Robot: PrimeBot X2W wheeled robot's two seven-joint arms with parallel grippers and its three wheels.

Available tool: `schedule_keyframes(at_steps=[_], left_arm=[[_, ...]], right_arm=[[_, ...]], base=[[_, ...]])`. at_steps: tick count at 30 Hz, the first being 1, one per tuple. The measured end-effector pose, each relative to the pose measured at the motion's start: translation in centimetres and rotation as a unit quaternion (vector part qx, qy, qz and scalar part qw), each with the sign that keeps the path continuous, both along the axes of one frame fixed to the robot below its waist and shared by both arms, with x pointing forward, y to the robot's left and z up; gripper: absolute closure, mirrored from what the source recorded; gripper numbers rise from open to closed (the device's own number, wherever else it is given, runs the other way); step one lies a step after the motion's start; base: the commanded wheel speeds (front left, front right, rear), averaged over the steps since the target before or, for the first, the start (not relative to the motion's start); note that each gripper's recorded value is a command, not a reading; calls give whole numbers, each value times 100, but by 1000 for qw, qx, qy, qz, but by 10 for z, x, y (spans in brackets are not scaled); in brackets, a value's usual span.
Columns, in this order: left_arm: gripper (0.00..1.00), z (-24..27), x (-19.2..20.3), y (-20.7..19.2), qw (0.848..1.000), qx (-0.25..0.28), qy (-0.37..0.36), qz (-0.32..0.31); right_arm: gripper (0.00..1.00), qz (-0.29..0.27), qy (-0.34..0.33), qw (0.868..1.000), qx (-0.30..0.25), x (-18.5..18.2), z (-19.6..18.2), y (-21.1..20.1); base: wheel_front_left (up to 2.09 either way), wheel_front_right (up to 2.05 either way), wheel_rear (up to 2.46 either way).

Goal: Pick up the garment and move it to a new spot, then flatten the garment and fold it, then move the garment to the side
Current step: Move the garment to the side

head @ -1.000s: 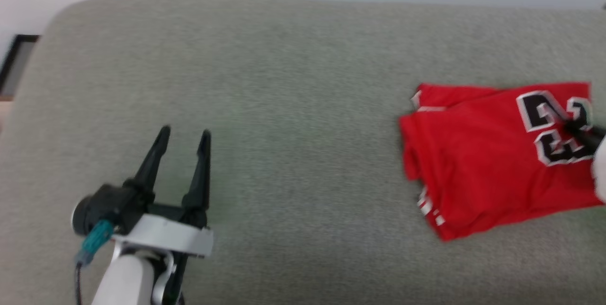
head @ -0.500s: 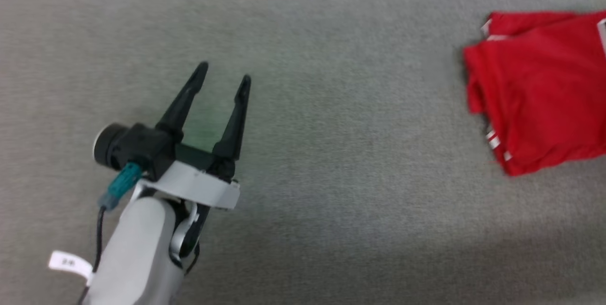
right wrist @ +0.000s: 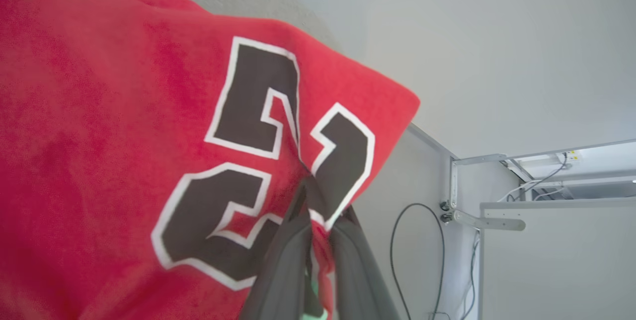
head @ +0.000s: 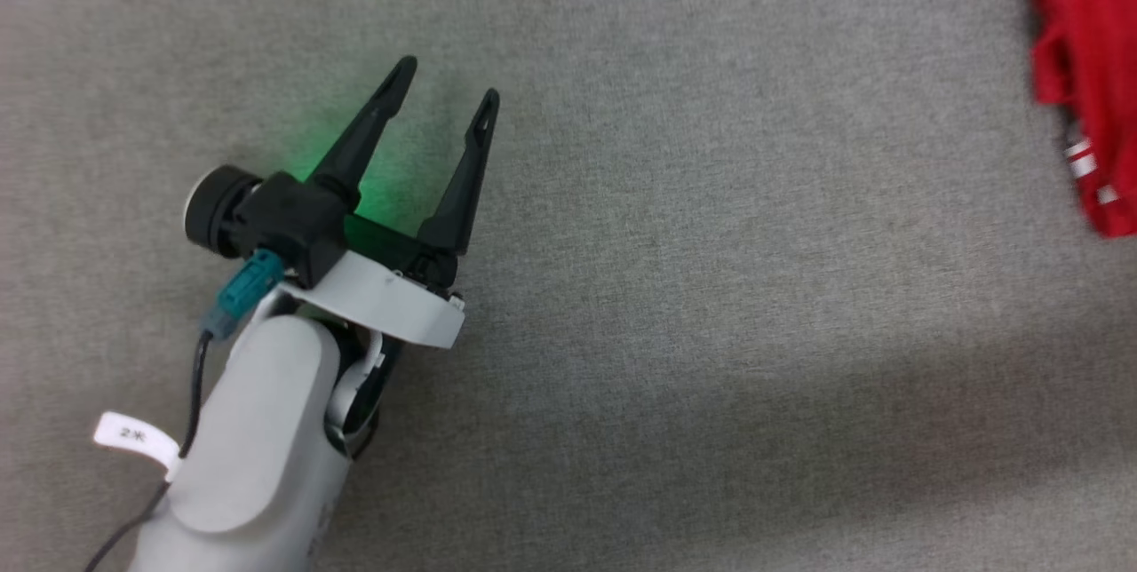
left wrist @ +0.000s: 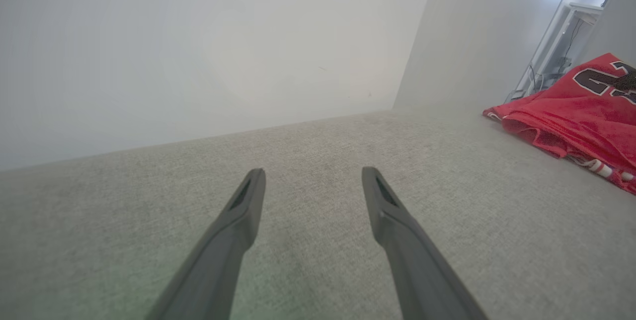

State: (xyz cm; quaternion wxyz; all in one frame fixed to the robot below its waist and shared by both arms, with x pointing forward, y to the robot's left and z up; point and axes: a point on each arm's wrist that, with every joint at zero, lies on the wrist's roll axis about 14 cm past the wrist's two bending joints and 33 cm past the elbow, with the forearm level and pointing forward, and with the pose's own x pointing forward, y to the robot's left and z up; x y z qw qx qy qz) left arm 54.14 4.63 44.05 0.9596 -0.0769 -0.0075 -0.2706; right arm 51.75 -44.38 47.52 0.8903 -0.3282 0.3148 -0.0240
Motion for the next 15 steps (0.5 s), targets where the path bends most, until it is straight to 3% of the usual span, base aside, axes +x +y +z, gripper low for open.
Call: schedule_keyframes(at_steps=[5,15], left_arm=[[0,-11,5,-2,1000,0,8,-5],[0,-18,8,0,1000,0,12,-5]], right_arm=[[100,-7,4,1000,-23,5,-10,-12],[100,-24,23,999,-11,9,-49,-7]], base=[[0,0,0],[0,0,0]])
